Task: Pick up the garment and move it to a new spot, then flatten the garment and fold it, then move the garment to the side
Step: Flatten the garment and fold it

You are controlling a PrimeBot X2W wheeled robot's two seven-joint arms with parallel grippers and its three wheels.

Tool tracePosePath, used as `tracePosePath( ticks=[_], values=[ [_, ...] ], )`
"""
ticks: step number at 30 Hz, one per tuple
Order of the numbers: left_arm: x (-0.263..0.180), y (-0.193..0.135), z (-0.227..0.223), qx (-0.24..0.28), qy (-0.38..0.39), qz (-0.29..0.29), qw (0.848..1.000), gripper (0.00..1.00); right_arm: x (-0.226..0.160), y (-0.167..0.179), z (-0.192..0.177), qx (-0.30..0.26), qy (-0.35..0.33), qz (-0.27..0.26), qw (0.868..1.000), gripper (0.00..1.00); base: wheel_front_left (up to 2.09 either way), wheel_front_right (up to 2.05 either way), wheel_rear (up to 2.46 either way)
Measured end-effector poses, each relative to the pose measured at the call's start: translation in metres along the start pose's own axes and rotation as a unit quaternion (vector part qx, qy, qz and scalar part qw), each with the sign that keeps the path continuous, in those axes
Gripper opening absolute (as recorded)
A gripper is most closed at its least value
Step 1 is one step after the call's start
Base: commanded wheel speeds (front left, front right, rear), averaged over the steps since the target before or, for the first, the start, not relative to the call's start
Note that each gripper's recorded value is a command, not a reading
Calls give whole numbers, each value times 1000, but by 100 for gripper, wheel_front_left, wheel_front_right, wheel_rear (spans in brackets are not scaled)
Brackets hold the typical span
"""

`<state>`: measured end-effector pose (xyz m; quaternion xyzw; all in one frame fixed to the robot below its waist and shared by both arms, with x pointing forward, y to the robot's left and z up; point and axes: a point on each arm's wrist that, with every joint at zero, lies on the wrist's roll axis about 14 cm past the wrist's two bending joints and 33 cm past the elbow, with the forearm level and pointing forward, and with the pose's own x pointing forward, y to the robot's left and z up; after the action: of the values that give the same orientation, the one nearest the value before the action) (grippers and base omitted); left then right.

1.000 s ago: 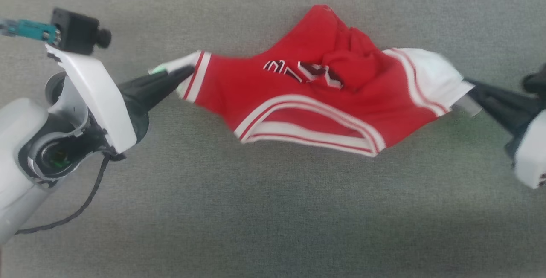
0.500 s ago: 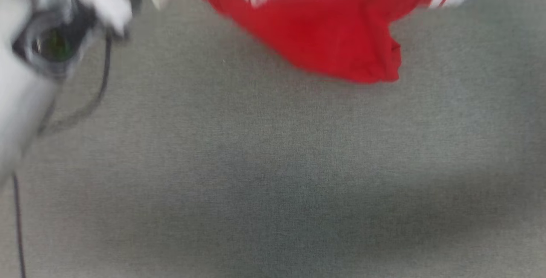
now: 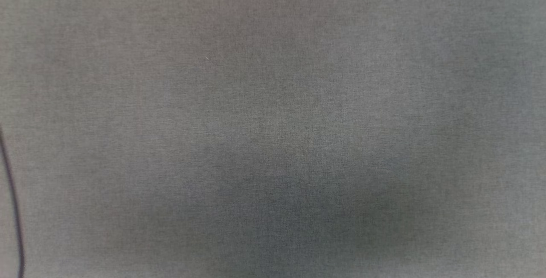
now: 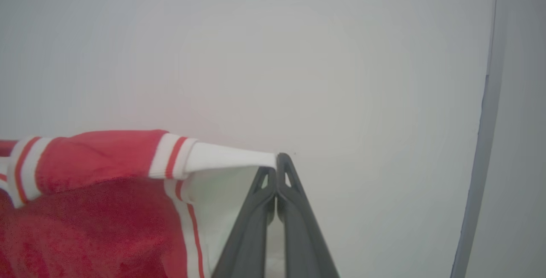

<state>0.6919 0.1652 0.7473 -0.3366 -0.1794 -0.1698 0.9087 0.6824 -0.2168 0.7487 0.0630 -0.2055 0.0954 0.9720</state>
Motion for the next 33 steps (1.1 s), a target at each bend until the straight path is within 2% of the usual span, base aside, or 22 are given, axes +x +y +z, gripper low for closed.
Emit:
tracePosePath(
  ticks=[3, 6, 10, 14, 15, 21, 28, 33],
  values=[
    [-3, -13, 3, -3, 13, -15, 1000, 0, -1, 2, 9, -14, 0, 4, 1000, 0, 0, 0, 0],
    [-19, -9, -18, -1, 55, -18, 998, 0, -10, -1, -3, -26, 23, 8, 999, 0, 0, 0, 0],
    [-62, 23, -69, -18, 148, 13, 989, 0, -42, -2, -60, -32, 104, 22, 994, 0, 0, 0, 0],
    [-128, 50, -127, -39, 253, 47, 966, 0, -94, -2, -115, -29, 196, 40, 979, 0, 0, 0, 0],
    [-166, 60, -149, -52, 296, 64, 952, 0, -127, -3, -142, -24, 248, 49, 967, 0, 0, 0, 0],
    [-266, 73, -186, -82, 385, 110, 913, 0, -230, 4, -188, 18, 380, 65, 922, 0, 0, 0, 0],
    [-343, 62, -193, -110, 434, 135, 884, 0, -327, 27, -196, 80, 484, 75, 868, 0, 0, 0, 0],
    [-393, 62, -192, -89, 481, 143, 860, 0, -382, 41, -194, 99, 547, 83, 827, 0, 0, 0, 0]
  ],
)
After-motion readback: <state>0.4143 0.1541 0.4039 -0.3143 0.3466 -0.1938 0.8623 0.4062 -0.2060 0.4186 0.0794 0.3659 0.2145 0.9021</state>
